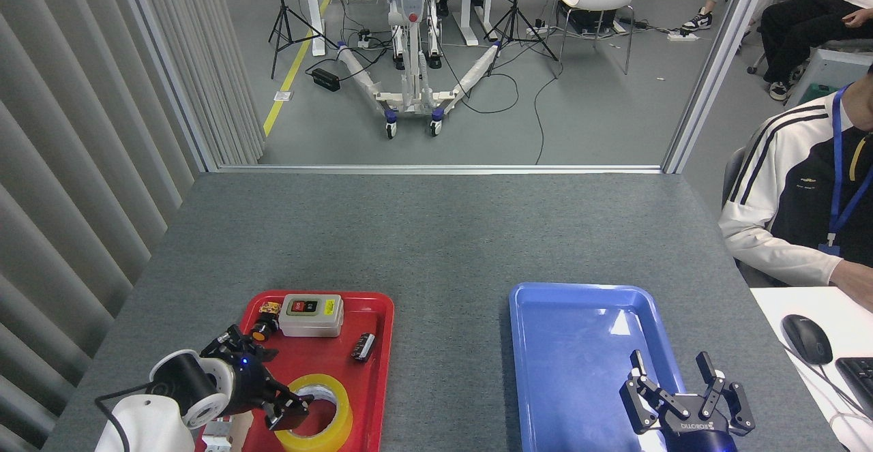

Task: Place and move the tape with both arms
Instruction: 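Grasp the yellow tape roll's rim with the left gripper, then lift the tape roll and carry it toward the blue tray with the left gripper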

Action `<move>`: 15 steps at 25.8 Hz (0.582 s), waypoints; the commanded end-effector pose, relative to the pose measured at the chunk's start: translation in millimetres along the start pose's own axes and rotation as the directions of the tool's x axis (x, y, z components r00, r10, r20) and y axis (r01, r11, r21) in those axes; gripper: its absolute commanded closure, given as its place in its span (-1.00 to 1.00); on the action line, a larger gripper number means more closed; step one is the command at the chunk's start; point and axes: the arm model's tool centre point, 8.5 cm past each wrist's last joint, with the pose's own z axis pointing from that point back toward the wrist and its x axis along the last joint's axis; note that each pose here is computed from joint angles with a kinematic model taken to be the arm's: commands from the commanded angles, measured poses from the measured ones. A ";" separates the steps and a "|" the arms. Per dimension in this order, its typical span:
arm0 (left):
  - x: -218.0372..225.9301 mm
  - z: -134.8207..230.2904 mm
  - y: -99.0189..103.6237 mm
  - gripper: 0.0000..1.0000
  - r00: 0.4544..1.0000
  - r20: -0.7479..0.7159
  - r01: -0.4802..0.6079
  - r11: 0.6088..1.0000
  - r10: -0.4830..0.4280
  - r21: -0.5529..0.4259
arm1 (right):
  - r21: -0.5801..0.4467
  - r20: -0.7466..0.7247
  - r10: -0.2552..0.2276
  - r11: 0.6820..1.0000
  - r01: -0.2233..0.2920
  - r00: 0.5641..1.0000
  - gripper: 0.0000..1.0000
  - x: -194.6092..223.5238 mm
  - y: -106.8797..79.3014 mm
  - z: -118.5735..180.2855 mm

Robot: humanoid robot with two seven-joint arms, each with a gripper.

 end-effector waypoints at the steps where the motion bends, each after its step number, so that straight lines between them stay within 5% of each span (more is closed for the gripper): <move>1: -6.1 -5.7 -13.1 -0.98 0.999 -0.038 0.017 0.996 -0.020 -0.087 | -0.004 0.006 0.005 1.000 -0.005 1.000 -0.98 1.7 -1.4 -0.3; 8: -11.6 -20.3 -30.5 -0.90 1.000 -0.017 -0.014 0.987 0.011 -0.162 | -0.002 0.011 -0.013 1.000 0.013 1.000 -0.99 7.0 1.9 2.8; 11: -6.3 -23.3 -29.4 -0.37 1.000 -0.004 -0.009 0.987 0.009 -0.162 | -0.005 0.005 -0.016 1.000 0.016 1.000 -0.99 6.9 1.1 2.2; 15: 2.1 -31.8 -29.5 0.77 0.999 0.030 -0.005 0.985 0.010 -0.172 | -0.011 -0.004 -0.016 1.000 0.016 1.000 -0.99 6.0 -1.1 1.8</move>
